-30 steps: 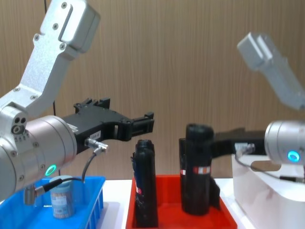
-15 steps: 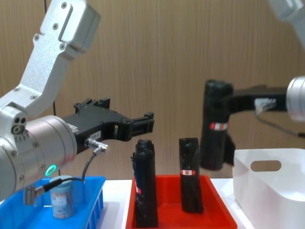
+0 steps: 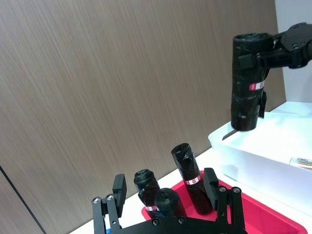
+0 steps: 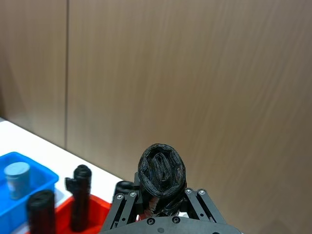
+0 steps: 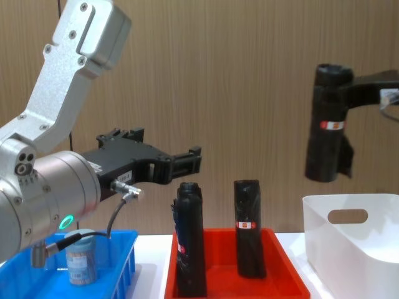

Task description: Pick the cotton swabs from the blue box and place them into the white box.

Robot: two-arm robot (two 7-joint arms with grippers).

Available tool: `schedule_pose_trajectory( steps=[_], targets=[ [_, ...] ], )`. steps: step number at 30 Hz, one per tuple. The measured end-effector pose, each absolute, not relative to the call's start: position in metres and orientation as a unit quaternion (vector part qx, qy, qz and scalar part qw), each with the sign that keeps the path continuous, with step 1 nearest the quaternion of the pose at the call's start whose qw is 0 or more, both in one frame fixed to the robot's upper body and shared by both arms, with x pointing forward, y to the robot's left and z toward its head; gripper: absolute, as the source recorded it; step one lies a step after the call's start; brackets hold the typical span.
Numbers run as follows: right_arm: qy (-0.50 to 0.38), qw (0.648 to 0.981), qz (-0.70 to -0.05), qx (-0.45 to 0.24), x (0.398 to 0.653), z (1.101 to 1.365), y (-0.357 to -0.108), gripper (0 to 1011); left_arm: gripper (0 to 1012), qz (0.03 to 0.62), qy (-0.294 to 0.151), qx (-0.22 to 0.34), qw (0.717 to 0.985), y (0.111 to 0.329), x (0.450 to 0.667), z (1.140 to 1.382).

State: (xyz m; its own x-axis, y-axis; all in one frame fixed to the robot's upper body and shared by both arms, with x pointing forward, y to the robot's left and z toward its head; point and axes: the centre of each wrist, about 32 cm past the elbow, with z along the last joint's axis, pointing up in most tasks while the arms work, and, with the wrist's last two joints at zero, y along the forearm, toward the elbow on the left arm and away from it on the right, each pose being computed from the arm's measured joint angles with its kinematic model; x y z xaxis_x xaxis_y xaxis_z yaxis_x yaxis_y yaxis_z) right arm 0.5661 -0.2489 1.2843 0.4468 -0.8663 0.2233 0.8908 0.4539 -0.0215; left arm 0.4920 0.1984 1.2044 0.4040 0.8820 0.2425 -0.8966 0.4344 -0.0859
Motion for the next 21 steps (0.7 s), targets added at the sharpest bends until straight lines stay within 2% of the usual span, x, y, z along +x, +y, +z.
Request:
schedule_pose_trajectory(
  steps=[10,21],
  targets=[
    [-0.097,0.826,-0.549,-0.085,0.574,1.279,-0.268,359,1004,0.531,-0.126,0.029,0.837,0.198,0.492,1.204],
    [-0.080,0.805,-0.579,-0.103,0.593,1.251,-0.287,358,1004,0.531,-0.126,0.029,0.837,0.198,0.492,1.204]
  ],
)
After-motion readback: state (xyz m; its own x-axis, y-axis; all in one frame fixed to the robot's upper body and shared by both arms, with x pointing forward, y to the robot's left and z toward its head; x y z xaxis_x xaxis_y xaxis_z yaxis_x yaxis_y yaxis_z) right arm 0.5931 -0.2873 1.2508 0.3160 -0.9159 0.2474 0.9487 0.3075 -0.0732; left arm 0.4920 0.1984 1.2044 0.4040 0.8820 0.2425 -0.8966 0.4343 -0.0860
